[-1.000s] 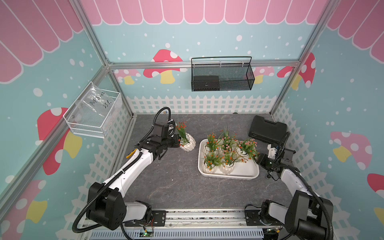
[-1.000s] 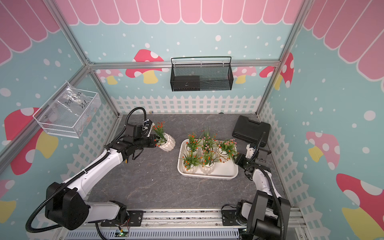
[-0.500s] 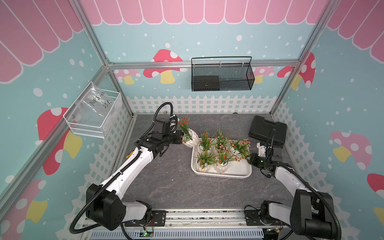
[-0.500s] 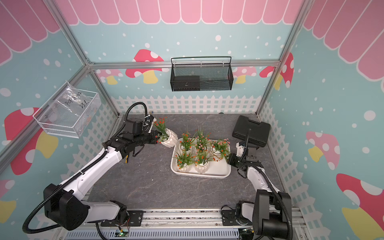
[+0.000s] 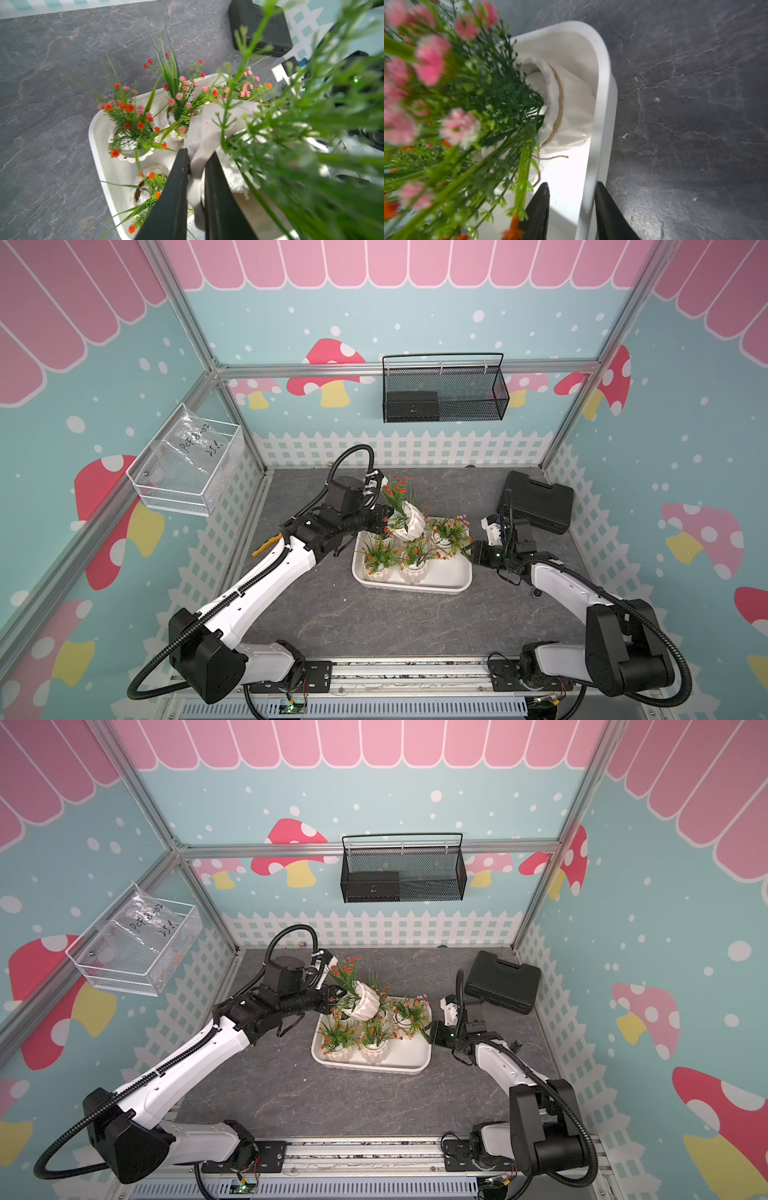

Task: Put the potted gypsophila into the storage box
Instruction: Move the storage box to the center of the board.

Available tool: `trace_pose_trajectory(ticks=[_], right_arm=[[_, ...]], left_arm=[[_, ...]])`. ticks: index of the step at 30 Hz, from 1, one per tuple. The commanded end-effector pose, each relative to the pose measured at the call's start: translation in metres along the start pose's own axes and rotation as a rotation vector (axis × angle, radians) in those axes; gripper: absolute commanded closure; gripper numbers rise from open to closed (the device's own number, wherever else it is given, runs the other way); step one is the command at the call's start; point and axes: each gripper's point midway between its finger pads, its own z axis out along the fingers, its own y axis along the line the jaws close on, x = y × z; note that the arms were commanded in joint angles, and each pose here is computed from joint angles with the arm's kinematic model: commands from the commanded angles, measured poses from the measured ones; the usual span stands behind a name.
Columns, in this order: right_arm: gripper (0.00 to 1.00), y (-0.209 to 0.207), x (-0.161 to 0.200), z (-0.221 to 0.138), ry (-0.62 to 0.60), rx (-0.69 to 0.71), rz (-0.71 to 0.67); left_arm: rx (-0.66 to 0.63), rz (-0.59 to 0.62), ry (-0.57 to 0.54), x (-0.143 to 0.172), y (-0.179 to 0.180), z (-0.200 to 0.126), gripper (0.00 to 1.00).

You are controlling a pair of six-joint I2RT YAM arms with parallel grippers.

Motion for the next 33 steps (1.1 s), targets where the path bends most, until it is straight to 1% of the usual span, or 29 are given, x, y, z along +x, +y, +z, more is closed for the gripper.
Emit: trace_pose_trajectory(ticks=[1,4,8,11,15,20,26,33], right_arm=[[0.51,0.005,-0.034,-0.019,-0.106,0.018,-0.044],[0.45,-0.012,-0.043,-0.033,-0.144,0.028,-0.009],[0.42,-0.031,-0.058,-0.055,-0.215,0.036,0.036],[0.40,-0.034,-0.068,-0.065,-0.258,0.033,0.042],[0.39,-0.032,-0.072,-0.065,-0.267,0.015,0.048],[0.39,-0.030,-0.072,-0.065,-0.265,0.002,0.034],[0.38,-0.032,-0.071,-0.069,-0.274,0.005,0.031],[0.38,-0.034,-0.073,-0.070,-0.275,0.004,0.028]], left_arm=[[0.095,0.071,-0.105,-0.032,-0.036,-0.018,1.00],[0.150,0.121,-0.091,-0.027,-0.059,-0.015,1.00],[0.196,0.163,-0.064,-0.020,-0.082,-0.008,1.00],[0.226,0.185,-0.038,-0.014,-0.097,-0.003,1.00],[0.265,0.220,-0.005,-0.004,-0.113,0.006,1.00],[0.273,0.244,0.036,0.009,-0.118,0.019,1.00],[0.299,0.288,0.063,0.020,-0.125,0.025,1.00],[0.304,0.310,0.112,0.034,-0.124,0.041,1.00]])
